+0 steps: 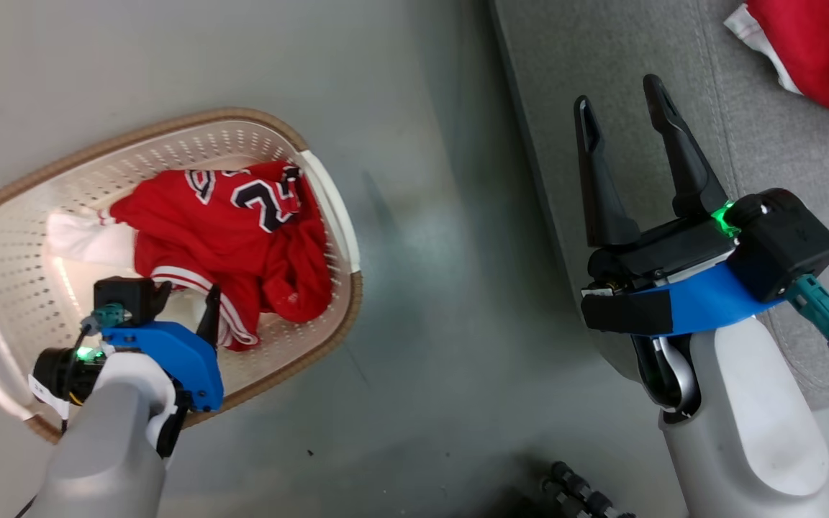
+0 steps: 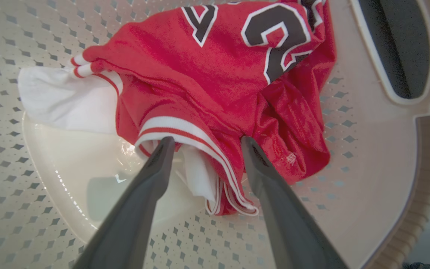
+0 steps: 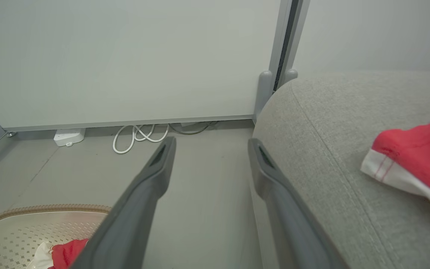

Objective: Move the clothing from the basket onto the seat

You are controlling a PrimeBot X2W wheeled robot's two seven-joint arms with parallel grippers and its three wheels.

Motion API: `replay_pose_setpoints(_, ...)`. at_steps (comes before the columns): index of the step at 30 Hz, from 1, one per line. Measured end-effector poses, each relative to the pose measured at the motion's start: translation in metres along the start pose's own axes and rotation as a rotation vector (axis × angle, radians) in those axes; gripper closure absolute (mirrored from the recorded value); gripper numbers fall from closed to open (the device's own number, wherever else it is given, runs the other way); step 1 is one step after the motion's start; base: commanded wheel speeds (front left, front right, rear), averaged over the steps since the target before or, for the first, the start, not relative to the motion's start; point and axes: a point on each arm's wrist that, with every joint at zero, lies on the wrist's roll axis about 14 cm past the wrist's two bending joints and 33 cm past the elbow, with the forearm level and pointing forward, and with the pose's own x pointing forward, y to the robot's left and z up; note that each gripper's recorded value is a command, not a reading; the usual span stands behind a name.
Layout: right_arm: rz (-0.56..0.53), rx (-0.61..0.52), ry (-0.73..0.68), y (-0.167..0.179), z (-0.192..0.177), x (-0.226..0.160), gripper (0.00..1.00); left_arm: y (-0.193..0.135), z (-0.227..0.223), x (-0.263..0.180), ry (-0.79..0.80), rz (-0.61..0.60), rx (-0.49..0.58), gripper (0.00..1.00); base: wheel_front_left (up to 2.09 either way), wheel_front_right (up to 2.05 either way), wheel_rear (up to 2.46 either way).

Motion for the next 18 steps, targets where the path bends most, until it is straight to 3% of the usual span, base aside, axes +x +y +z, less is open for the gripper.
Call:
replay_pose_setpoints(14,-0.047,-0.011,0.073,-0.021,-0.029,-0.009,0.0,0.003,-0.022,0.046,0.081,0.019,-0.069,0.0,0.0,0.0,0.0)
replay_pose_setpoints(15,-0.051,-0.012,0.074,-0.022,-0.03,-0.009,0.0,0.002,-0.022,0.047,0.076,0.019,-0.077,0.54,0.0,0.0,0.0)
replay_pose_setpoints(16,-0.053,-0.013,0.075,-0.024,-0.03,-0.01,0.0,0.002,-0.022,0.048,0.079,0.018,-0.08,1.0,0.0,0.0,0.0)
replay_pose_setpoints(18,-0.056,-0.014,0.077,-0.024,-0.03,-0.01,0.0,0.001,-0.025,0.048,0.091,0.017,-0.081,1.0,0.0,0.0,0.0)
